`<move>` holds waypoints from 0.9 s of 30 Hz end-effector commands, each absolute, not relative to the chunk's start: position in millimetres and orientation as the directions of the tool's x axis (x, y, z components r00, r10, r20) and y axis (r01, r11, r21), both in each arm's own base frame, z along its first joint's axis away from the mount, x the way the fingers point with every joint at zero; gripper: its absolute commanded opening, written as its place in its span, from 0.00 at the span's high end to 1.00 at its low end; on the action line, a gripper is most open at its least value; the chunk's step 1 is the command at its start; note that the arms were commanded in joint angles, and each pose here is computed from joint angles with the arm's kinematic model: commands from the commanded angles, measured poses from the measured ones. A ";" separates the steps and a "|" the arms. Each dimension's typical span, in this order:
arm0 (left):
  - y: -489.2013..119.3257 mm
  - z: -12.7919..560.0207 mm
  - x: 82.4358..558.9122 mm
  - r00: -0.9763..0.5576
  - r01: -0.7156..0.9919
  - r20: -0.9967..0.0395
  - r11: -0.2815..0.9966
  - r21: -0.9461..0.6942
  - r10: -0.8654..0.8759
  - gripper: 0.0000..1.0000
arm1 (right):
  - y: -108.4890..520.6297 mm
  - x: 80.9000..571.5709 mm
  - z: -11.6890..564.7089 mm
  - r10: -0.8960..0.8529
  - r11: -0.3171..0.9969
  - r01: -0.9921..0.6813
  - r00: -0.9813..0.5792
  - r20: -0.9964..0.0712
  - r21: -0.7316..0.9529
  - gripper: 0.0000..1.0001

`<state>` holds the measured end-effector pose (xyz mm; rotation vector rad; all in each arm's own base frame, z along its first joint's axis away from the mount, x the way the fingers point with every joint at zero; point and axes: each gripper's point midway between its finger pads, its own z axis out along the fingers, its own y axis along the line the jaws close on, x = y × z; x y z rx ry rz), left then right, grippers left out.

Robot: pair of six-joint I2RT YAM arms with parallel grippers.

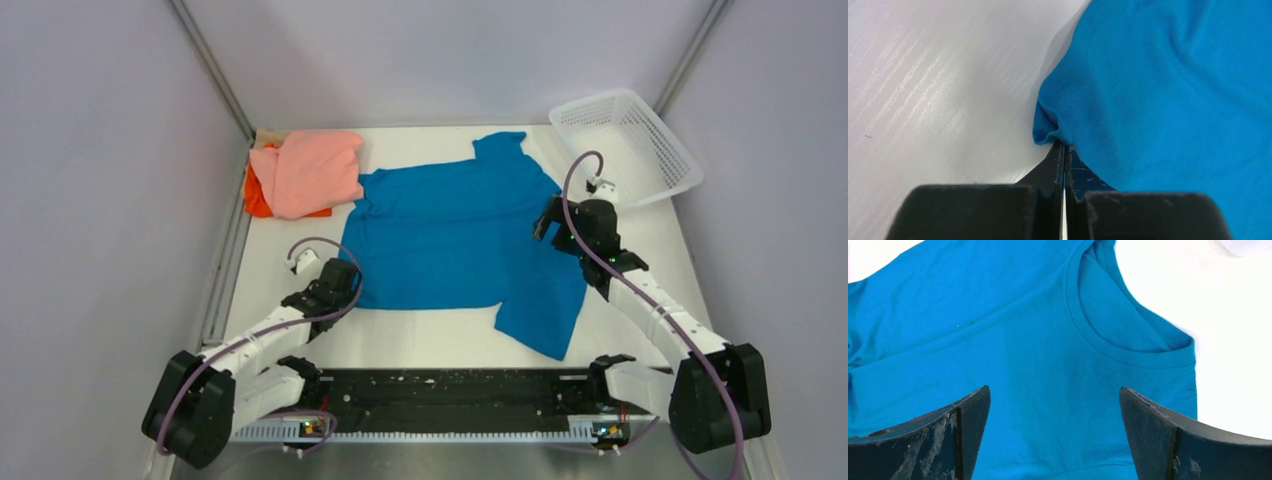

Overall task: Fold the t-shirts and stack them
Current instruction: Grab the side of the flattened tshirt closest away from the robot with both arms

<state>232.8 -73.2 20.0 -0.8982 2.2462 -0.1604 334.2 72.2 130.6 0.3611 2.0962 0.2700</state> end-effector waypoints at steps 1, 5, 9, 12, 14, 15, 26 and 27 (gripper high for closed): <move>-77.0 24.2 234.4 -0.530 -0.518 -0.577 0.776 -0.361 -0.622 1.00 | 81.4 325.1 134.1 0.391 0.914 0.122 -0.517 -0.762 0.387 0.04; -80.8 33.0 236.3 -0.518 -0.473 -0.590 0.782 -0.406 -0.620 1.00 | 98.1 310.6 134.9 0.385 0.904 0.076 -0.573 -0.723 0.421 0.08; -79.0 42.8 236.2 -0.496 -0.456 -0.605 0.780 -0.429 -0.623 1.00 | 133.8 280.3 128.3 0.261 0.940 -0.001 -0.646 -0.717 0.342 0.10; -76.6 49.5 236.4 -0.479 -0.449 -0.619 0.779 -0.438 -0.623 1.00 | 149.1 252.1 111.9 0.179 0.962 -0.015 -0.721 -0.669 0.273 0.11; -73.9 50.6 235.5 -0.469 -0.451 -0.626 0.778 -0.437 -0.623 1.00 | 150.6 232.3 100.0 0.127 0.971 -0.033 -0.770 -0.626 0.238 0.13; -72.2 50.7 234.8 -0.465 -0.455 -0.629 0.778 -0.434 -0.623 1.00 | 150.6 221.4 93.5 0.081 0.976 -0.063 -0.785 -0.614 0.208 0.14; -72.5 54.4 230.7 -0.474 -0.450 -0.622 0.779 -0.437 -0.623 1.00 | 135.5 147.1 46.1 -0.023 0.995 -0.061 -0.917 -0.399 0.084 0.23; -72.5 54.4 230.2 -0.477 -0.449 -0.622 0.781 -0.435 -0.621 1.00 | 131.3 140.8 45.8 -0.020 0.997 -0.048 -0.928 -0.373 0.066 0.24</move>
